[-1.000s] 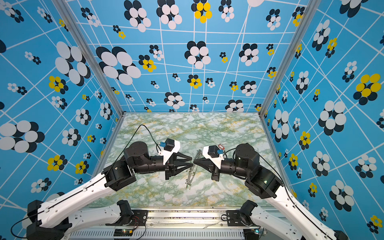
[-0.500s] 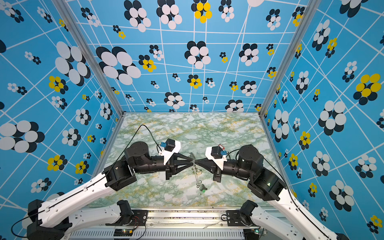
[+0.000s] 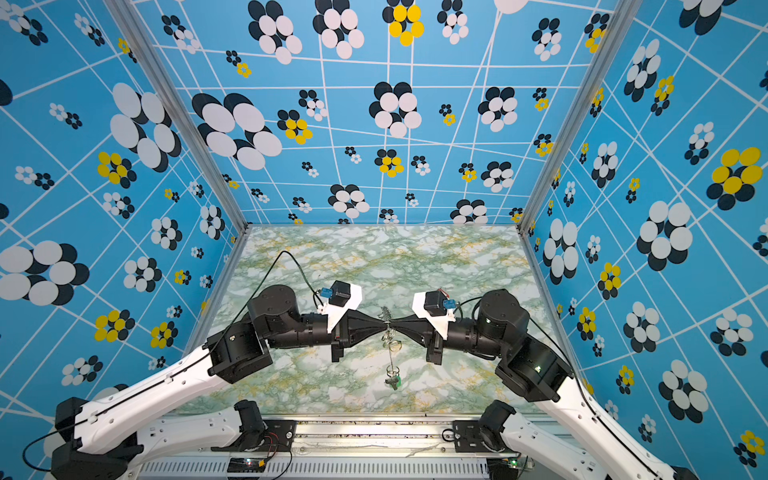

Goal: Put the keys on the keyring

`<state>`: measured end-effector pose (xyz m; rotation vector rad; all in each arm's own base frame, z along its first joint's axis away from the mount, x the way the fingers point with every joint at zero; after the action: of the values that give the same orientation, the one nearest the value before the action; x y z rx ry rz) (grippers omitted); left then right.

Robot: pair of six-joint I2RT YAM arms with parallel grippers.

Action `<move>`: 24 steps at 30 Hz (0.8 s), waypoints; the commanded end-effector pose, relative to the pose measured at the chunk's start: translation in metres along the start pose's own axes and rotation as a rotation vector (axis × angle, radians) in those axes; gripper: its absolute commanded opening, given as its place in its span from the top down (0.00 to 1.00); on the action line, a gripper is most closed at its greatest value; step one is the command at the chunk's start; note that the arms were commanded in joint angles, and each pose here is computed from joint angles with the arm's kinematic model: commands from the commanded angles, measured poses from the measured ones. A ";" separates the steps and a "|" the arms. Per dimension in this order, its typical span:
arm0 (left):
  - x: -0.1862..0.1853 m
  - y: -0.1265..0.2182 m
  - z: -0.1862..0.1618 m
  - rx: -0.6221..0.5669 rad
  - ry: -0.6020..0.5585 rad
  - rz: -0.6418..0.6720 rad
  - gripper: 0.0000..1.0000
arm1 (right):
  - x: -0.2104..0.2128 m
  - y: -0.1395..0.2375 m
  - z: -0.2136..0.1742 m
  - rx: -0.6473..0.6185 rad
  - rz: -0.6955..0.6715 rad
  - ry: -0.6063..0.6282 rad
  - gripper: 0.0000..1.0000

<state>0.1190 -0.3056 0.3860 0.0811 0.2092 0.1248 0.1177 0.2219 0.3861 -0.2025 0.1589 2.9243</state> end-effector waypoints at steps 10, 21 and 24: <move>-0.011 0.026 0.021 -0.011 -0.331 0.195 1.00 | -0.006 0.027 -0.015 0.102 -0.160 0.063 0.37; -0.023 0.017 0.004 0.106 -0.656 0.211 1.00 | 0.002 0.024 -0.001 0.067 -0.085 0.069 0.37; -0.023 0.016 0.003 0.115 -0.687 0.206 1.00 | 0.003 0.020 0.002 0.058 -0.055 0.073 0.40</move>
<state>0.0939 -0.2959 0.3763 0.2866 -0.3898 0.2551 0.1172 0.2007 0.3749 -0.2655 0.3010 2.8040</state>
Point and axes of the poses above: each gripper's point midway between its finger pads, its own y axis back along the fingers, its own x axis along the line the jaws close on, z = x × y, the point moved 3 cm from there along y, back along the fingers, and after that the axes turned 5 degrees about y, right-handed, at the moved point
